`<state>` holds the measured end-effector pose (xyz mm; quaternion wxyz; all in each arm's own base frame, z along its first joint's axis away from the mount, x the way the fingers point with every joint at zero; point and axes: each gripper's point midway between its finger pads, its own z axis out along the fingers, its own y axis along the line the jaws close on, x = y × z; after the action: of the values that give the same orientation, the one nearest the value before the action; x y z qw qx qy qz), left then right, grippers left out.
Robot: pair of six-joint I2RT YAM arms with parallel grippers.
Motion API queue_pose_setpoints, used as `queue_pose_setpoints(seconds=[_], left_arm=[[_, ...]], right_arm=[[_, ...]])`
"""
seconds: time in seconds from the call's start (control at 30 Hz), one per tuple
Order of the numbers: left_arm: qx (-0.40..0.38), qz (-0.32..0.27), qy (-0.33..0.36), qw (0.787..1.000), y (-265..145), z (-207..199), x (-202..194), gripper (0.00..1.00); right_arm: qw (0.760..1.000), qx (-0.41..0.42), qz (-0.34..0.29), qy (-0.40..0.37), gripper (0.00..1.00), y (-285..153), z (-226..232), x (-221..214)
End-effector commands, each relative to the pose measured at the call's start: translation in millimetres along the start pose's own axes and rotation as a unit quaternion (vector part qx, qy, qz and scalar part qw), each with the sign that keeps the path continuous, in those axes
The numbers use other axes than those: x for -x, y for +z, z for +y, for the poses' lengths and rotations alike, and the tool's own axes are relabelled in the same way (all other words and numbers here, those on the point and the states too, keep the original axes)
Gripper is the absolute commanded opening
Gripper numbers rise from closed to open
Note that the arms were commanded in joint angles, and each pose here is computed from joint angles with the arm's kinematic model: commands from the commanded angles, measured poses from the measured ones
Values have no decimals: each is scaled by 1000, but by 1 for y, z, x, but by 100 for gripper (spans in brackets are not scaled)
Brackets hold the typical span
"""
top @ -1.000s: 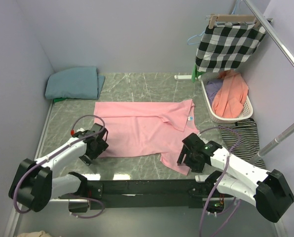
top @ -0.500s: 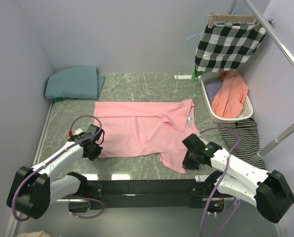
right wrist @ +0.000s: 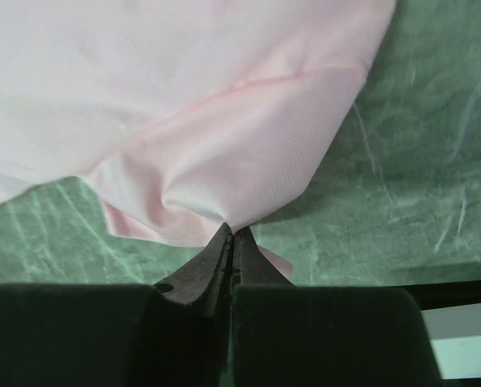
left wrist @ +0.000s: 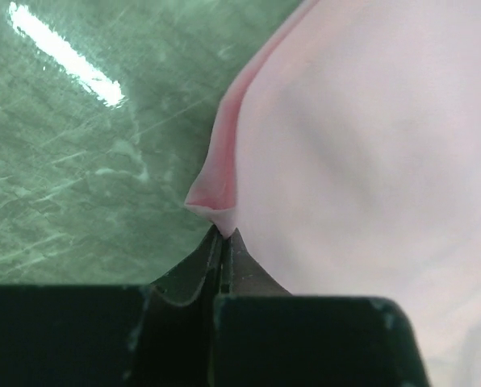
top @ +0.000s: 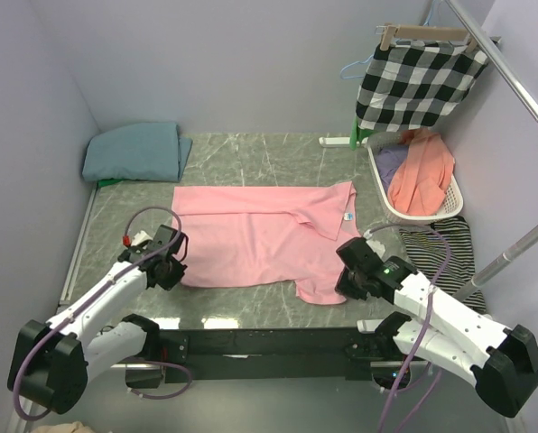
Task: Fold and stack the t-shirts
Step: Grap the side of the flattened tshirt closest away from the robot with both arms, then fold the other side of the tshirt into a rectangle
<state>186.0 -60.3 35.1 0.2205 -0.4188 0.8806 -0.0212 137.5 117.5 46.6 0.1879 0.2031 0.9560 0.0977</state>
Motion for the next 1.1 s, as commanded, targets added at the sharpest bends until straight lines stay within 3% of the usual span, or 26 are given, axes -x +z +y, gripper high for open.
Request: queue_pose_setpoints(seconds=[0.0, 0.23, 0.63, 1.07], left_arm=[[-27, -37, -4, 999, -24, -21, 26, 1], [-5, -56, 9, 998, -28, -25, 39, 1], [3, -76, 18, 997, -21, -46, 58, 2], [30, -105, 43, 993, 5, -82, 94, 4]], right_arm=[[998, -3, -64, -22, 0, -15, 12, 34], [994, -8, -104, -44, 0, -24, 32, 72], [987, -41, -151, -37, 0, -26, 24, 145], [988, -43, -137, -52, 0, 4, 39, 190]])
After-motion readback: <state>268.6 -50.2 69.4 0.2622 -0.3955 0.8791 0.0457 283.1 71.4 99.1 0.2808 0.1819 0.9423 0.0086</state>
